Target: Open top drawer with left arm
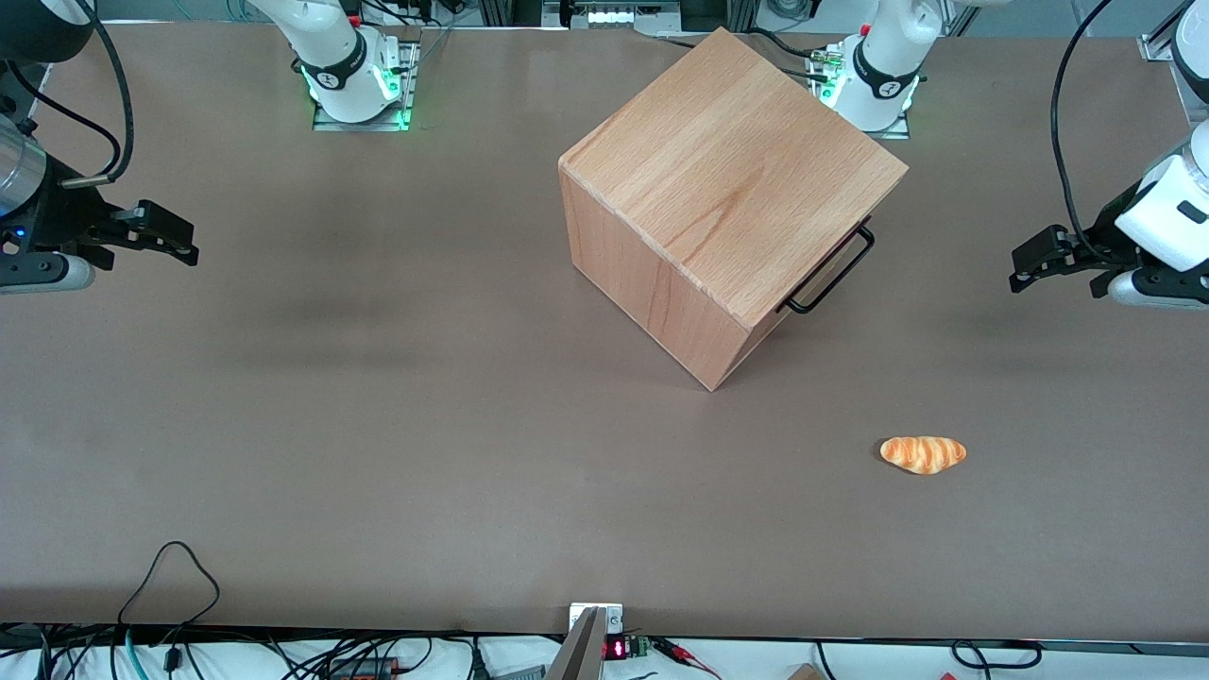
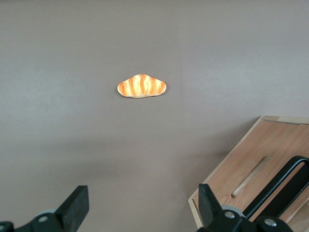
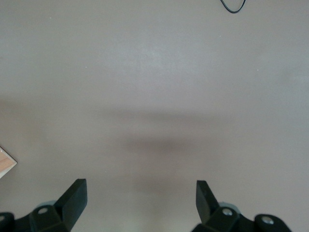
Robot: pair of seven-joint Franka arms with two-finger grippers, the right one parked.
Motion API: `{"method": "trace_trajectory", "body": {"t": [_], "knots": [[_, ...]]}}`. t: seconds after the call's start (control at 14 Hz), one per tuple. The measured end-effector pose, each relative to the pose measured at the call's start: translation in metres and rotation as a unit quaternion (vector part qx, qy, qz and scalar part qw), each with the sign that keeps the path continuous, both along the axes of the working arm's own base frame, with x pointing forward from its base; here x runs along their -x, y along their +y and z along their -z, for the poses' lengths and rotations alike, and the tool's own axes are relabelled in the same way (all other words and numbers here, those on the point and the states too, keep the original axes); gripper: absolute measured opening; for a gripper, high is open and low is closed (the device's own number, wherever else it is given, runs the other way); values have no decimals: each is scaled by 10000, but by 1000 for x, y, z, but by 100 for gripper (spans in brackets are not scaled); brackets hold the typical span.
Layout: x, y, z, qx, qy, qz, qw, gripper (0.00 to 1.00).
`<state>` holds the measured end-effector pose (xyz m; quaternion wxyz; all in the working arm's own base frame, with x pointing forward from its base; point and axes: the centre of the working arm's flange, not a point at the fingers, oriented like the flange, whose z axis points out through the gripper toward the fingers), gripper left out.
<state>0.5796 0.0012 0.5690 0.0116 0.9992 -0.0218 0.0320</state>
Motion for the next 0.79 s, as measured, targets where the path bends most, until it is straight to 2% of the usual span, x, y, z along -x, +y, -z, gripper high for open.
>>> {"method": "trace_trajectory", "body": {"t": [0.79], "knots": [[1,0,2,1,78,-1,10000,100]]}}
